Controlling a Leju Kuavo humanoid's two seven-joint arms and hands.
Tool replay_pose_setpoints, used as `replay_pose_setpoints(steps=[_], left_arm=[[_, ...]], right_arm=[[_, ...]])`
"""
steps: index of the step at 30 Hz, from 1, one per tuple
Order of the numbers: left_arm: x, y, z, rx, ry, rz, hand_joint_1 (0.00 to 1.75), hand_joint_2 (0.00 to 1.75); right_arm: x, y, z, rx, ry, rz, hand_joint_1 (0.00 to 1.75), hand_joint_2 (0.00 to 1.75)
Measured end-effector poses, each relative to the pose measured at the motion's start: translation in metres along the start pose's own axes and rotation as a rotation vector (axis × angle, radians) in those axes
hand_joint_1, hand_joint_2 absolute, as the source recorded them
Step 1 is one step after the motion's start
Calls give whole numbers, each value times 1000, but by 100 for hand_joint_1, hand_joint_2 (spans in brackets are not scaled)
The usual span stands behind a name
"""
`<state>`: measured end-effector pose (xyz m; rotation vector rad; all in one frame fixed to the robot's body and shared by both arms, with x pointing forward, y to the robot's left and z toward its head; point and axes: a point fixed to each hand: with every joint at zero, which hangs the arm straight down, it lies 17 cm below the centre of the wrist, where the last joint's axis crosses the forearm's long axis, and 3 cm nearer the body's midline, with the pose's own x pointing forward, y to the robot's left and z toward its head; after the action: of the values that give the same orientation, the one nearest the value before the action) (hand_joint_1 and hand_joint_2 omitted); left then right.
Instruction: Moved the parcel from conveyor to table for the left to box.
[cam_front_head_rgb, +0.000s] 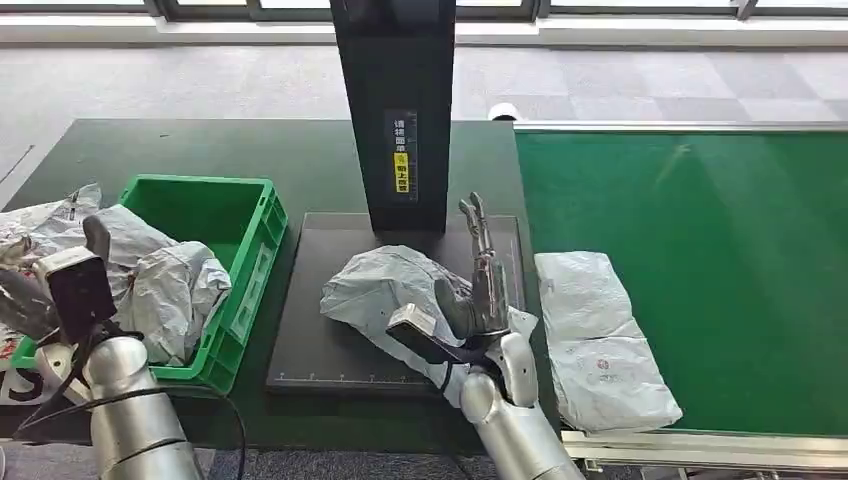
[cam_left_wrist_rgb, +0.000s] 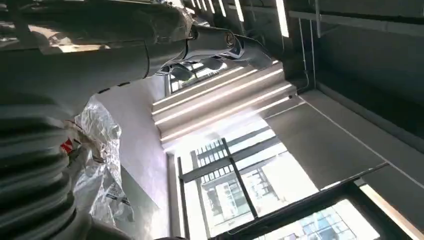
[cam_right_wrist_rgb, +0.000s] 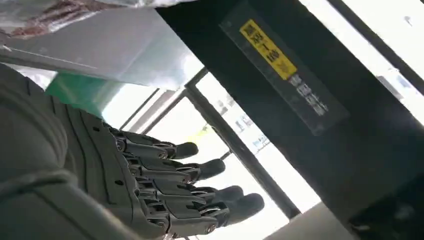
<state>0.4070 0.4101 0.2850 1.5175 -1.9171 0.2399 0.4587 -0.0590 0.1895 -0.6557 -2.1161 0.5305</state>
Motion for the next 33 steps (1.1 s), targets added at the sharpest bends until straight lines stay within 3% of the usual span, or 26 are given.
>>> replay_pose_setpoints(steps=[1, 2, 7, 10, 16, 23, 33], left_arm=[[5, -5, 2, -12, -9, 12, 0, 175], [9, -10, 3, -26, -17, 20, 0, 175], [36, -43, 23, -121, -39, 86, 0, 175], [91, -114, 85, -359, -72, 219, 0, 175], [157, -158, 150, -573, -139, 323, 0, 175], [176, -173, 182, -669, -166, 346, 0, 175], [177, -177, 194, -702, -164, 348, 0, 175]], right_arm=[[1, -5, -2, -14, -4, 1, 0, 0], [1, -9, -3, -27, -4, 1, 0, 175], [-1, -45, -4, -146, -14, -44, 0, 175], [30, -163, -14, -486, -109, -122, 0, 175], [76, -257, -1, -704, -250, -94, 0, 175], [92, -289, 6, -782, -296, -94, 0, 175], [97, -300, 9, -808, -311, -92, 0, 175]])
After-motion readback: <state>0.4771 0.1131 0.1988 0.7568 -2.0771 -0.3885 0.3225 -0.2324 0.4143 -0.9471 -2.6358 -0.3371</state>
